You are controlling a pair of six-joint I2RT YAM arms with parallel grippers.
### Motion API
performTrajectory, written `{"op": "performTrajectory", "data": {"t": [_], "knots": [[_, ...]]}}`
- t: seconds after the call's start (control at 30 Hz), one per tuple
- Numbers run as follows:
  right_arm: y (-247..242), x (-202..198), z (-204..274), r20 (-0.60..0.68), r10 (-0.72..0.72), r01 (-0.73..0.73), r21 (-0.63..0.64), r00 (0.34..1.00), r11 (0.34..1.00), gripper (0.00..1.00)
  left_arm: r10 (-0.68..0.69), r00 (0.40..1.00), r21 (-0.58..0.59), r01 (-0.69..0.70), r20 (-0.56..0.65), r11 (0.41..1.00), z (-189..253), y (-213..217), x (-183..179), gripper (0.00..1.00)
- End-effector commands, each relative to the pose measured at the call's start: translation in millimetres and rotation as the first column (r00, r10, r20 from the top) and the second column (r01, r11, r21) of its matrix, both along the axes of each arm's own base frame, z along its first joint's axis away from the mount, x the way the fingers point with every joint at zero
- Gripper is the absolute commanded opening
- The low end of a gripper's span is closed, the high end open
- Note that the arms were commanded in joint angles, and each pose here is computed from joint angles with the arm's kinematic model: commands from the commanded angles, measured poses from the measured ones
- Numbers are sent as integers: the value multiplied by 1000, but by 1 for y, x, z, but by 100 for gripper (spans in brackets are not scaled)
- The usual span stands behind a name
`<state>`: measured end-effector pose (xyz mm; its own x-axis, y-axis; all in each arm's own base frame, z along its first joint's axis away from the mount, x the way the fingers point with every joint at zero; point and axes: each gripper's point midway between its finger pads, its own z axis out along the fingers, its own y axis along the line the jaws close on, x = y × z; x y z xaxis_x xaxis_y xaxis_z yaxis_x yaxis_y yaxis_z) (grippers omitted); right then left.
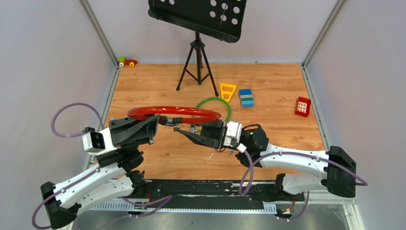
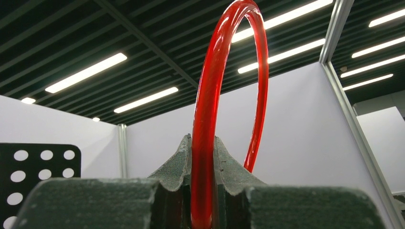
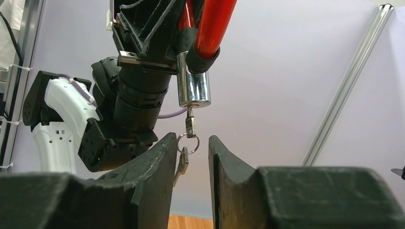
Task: Lock with the key
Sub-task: Lock the lock.
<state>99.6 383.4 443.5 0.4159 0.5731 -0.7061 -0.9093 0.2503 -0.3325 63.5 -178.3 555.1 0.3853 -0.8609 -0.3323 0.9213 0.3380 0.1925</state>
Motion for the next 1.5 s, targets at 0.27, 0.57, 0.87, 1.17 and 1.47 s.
{"op": "performTrajectory", "data": {"t": [0.27,0.57,0.87,1.17,1.47], "knots": [[-4,-10,21,74,64,-68,42,995,997,31,-36,999,-122,38,26,992,23,29,-14,0],[-6,-9,21,92,79,-83,40,993,996,34,-74,996,-224,64,-40,973,26,46,-6,0],[-2,-3,32,132,96,-100,24,987,995,34,-125,992,-288,112,-28,951,30,56,-9,0],[0,-2,34,128,163,-161,-23,978,987,34,-163,986,-299,150,-19,942,33,57,-12,0],[-2,-11,32,144,218,-214,-46,965,976,32,-202,979,-289,189,-16,938,34,54,-14,0]]}}
